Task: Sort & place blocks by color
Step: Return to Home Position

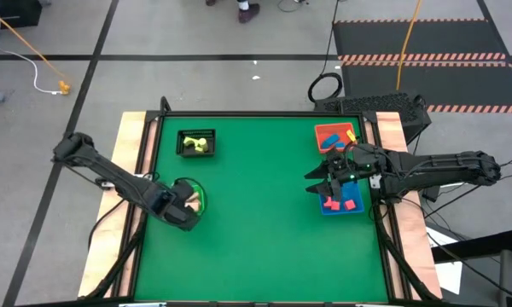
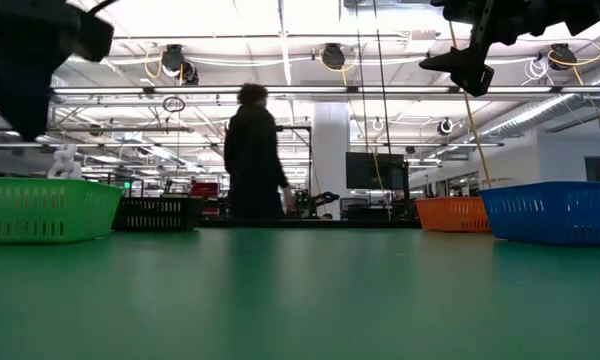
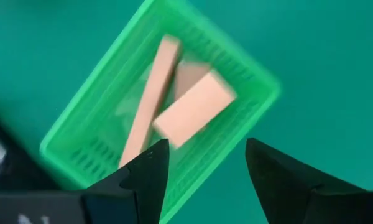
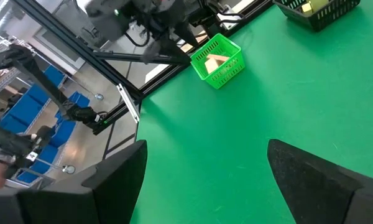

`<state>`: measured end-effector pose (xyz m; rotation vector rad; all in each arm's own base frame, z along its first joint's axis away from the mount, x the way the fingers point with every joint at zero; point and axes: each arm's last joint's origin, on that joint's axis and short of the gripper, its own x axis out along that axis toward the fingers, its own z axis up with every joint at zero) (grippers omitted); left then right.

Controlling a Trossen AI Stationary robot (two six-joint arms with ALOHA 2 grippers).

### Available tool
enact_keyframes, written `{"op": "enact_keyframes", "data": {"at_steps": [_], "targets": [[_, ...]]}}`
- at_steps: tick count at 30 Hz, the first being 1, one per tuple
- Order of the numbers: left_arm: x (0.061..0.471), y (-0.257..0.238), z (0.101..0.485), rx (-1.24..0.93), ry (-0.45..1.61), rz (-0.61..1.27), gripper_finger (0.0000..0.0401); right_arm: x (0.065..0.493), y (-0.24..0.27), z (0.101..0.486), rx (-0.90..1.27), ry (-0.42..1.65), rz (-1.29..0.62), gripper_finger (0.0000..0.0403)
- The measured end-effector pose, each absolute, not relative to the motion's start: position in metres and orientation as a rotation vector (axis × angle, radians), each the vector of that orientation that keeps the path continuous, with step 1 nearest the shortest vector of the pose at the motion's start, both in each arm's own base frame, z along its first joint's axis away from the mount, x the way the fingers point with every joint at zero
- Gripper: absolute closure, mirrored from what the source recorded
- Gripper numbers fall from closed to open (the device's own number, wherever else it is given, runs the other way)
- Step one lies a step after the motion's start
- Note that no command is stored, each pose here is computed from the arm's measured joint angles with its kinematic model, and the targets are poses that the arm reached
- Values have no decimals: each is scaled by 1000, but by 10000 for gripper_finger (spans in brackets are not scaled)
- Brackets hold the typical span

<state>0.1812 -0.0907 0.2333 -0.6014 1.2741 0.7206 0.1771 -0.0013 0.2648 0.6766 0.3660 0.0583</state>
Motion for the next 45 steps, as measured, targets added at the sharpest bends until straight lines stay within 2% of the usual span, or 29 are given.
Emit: {"op": "enact_keyframes", "data": {"at_steps": [4, 8, 15, 20, 24, 31, 37, 45], "targets": [[181, -87, 247, -518, 1120, 598, 188, 177, -1, 265, 677, 366, 58, 78], [189, -86, 264, -338, 915, 448, 187, 177, -1, 265, 676, 366, 58, 78], [218, -82, 294, -40, 586, 234, 187, 177, -1, 265, 677, 366, 58, 78], [241, -66, 305, 47, 465, 138, 187, 177, -1, 265, 677, 366, 58, 78], [247, -47, 307, 59, 465, 16, 187, 177, -1, 265, 676, 366, 59, 78], [249, -11, 301, 98, 545, -36, 187, 177, -1, 265, 677, 365, 58, 78], [242, 19, 297, 12, 552, -58, 187, 177, -1, 265, 677, 365, 59, 78], [202, 39, 265, -83, 294, 6, 187, 177, -1, 265, 677, 365, 58, 78]]}}
